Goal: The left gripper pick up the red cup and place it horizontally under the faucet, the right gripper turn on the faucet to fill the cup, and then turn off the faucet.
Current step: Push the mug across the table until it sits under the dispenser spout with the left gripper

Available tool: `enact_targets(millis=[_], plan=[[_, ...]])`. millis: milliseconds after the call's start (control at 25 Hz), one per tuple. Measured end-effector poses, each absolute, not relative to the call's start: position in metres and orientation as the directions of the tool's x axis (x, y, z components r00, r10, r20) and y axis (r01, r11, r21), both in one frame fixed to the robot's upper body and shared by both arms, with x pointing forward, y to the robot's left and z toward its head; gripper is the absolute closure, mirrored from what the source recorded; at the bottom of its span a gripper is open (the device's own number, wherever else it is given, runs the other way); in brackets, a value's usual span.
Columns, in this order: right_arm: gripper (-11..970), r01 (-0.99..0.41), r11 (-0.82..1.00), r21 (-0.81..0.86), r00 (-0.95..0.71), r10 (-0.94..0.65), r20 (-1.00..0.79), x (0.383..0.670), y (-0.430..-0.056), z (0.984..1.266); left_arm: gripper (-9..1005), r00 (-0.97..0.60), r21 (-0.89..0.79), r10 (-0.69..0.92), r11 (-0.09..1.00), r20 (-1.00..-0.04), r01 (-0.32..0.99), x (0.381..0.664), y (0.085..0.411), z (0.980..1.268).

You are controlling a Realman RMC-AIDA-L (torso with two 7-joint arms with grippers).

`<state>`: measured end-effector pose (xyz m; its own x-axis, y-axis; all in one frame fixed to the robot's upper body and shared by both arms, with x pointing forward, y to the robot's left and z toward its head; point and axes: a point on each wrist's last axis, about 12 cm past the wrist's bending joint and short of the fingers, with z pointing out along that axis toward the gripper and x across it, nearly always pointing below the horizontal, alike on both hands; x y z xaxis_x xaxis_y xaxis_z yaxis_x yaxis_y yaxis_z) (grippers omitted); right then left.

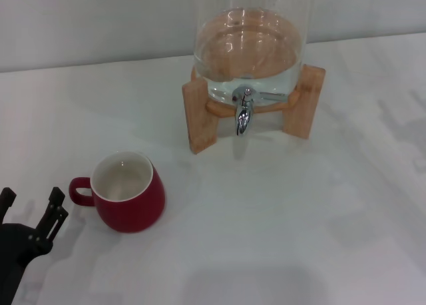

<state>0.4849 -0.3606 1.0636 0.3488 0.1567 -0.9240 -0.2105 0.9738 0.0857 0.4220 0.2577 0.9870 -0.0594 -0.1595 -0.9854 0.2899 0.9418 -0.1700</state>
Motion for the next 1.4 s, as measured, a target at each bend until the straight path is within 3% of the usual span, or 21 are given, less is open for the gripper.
enact_targets(millis=[1400], plan=[[189,-0.220,0.972,0.083,0.362,0.160,-0.918,0.4846,-0.3599,1.0656,129,-0.117,-0.173,-0.145,0.941,-0.983,0.290,0.4219,0.2572,0.9802]])
